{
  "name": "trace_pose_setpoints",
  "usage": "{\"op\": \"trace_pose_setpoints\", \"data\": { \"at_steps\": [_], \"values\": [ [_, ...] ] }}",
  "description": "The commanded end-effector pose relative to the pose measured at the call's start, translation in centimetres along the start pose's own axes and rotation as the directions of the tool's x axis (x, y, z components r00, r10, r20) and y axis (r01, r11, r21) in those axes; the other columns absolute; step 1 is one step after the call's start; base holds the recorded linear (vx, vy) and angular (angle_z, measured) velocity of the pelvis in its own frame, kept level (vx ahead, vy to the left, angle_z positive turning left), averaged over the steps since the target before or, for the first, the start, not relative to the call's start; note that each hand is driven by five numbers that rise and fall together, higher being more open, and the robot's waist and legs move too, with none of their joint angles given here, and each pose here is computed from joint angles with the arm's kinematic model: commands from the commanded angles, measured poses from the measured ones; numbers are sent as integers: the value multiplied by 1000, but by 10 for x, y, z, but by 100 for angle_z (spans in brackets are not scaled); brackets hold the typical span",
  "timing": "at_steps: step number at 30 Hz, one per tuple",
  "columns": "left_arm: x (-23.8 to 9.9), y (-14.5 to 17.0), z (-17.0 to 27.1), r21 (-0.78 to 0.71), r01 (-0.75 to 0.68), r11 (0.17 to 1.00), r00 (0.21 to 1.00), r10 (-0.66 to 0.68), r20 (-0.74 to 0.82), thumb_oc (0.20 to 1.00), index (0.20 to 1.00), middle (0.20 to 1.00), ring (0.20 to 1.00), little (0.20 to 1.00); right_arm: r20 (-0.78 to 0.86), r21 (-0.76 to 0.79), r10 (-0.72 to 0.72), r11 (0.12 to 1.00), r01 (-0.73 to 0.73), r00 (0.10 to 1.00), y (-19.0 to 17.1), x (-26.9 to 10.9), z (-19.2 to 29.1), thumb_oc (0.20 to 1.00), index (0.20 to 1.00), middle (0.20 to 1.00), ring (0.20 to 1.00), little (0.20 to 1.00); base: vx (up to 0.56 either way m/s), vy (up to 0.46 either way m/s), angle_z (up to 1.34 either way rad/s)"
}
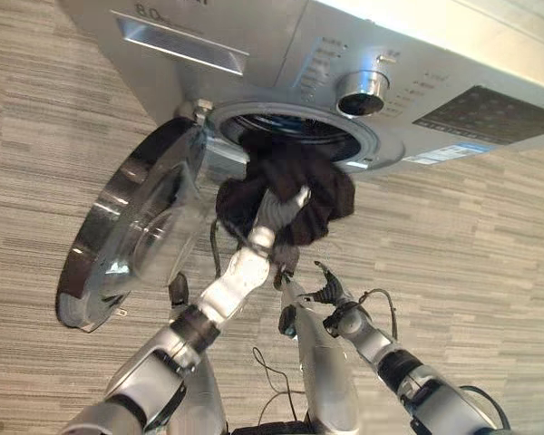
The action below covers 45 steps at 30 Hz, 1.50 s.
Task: Grab the laundry basket,head to the washer,open it,put in the laundry and shut it.
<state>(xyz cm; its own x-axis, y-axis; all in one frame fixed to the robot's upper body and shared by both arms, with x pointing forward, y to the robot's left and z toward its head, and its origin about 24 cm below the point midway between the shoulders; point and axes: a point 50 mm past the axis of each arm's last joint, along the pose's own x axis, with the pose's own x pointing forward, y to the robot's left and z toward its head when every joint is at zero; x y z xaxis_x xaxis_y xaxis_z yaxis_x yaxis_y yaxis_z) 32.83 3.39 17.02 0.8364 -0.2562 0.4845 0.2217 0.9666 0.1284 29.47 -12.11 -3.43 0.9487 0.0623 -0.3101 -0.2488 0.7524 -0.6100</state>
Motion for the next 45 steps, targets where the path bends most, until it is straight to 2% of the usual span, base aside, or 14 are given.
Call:
{"op": "trace_pose_setpoints", "data": {
  "at_steps": [1,6,12,19,23,27,28,29,30,31,35,40,42,45],
  "values": [
    [7,-12,31,-49,-30,998,982,39,184,200,200,200,200,200,-3,-28,-25,999,24,1000,1,-10,-15,1000,1000,1000,1000,1000,11,-66,3],
    [21,-14,40,-37,-73,997,975,79,208,200,200,200,200,200,26,65,-88,994,86,996,-8,-7,-6,1000,1000,1000,1000,1000,10,-39,8],
    [42,-16,51,-58,-166,984,958,175,226,200,200,200,200,200,169,250,-305,933,259,937,-56,10,48,1000,1000,1000,1000,1000,-15,16,28],
    [42,-13,52,-53,-176,983,955,183,233,200,200,200,200,200,240,349,-343,903,249,908,-59,13,80,1000,1000,1000,1000,1000,4,-1,0],
    [46,-24,56,30,-172,985,948,157,276,200,200,200,200,200,252,452,-332,871,193,909,-49,12,90,1000,1000,1000,1000,1000,5,23,0],
    [79,1,81,88,-298,951,907,253,336,200,200,200,200,200,235,501,-332,847,179,914,-58,8,71,1000,1000,1000,1000,1000,0,44,-8],
    [104,25,108,132,-372,919,875,300,380,200,200,200,200,200,260,516,-375,833,200,890,-72,7,75,1000,1000,1000,1000,1000,3,38,-20],
    [106,26,110,130,-373,919,873,300,383,200,200,200,200,200,263,516,-377,833,201,888,-74,7,76,1000,1000,1000,1000,1000,23,27,-34],
    [121,53,137,166,-439,883,840,337,425,200,200,200,200,200,329,510,-394,839,189,858,-84,2,87,1000,1000,1000,1000,1000,21,4,-34],
    [121,53,138,166,-439,883,840,337,425,200,200,200,200,200,329,510,-394,839,189,858,-84,2,87,1000,1000,1000,1000,1000,50,-34,-45],
    [128,103,189,223,-542,810,761,361,539,200,200,200,200,200,391,524,-440,829,198,808,-102,-14,88,1000,1000,1000,1000,1000,43,-59,-26],
    [128,117,223,104,-585,804,690,427,584,200,200,200,200,200,397,543,-451,818,192,799,-106,-21,85,1000,1000,1000,1000,1000,23,-56,6],
    [129,102,250,-101,-540,835,645,488,588,200,200,200,200,200,385,571,-466,799,190,797,-105,-22,86,1000,1000,1000,1000,1000,41,-109,4],
    [126,91,277,-184,-496,849,602,489,632,200,200,200,200,200,379,581,-470,791,190,797,-107,-23,84,1000,1000,1000,1000,1000,47,-92,0]
  ]
}}
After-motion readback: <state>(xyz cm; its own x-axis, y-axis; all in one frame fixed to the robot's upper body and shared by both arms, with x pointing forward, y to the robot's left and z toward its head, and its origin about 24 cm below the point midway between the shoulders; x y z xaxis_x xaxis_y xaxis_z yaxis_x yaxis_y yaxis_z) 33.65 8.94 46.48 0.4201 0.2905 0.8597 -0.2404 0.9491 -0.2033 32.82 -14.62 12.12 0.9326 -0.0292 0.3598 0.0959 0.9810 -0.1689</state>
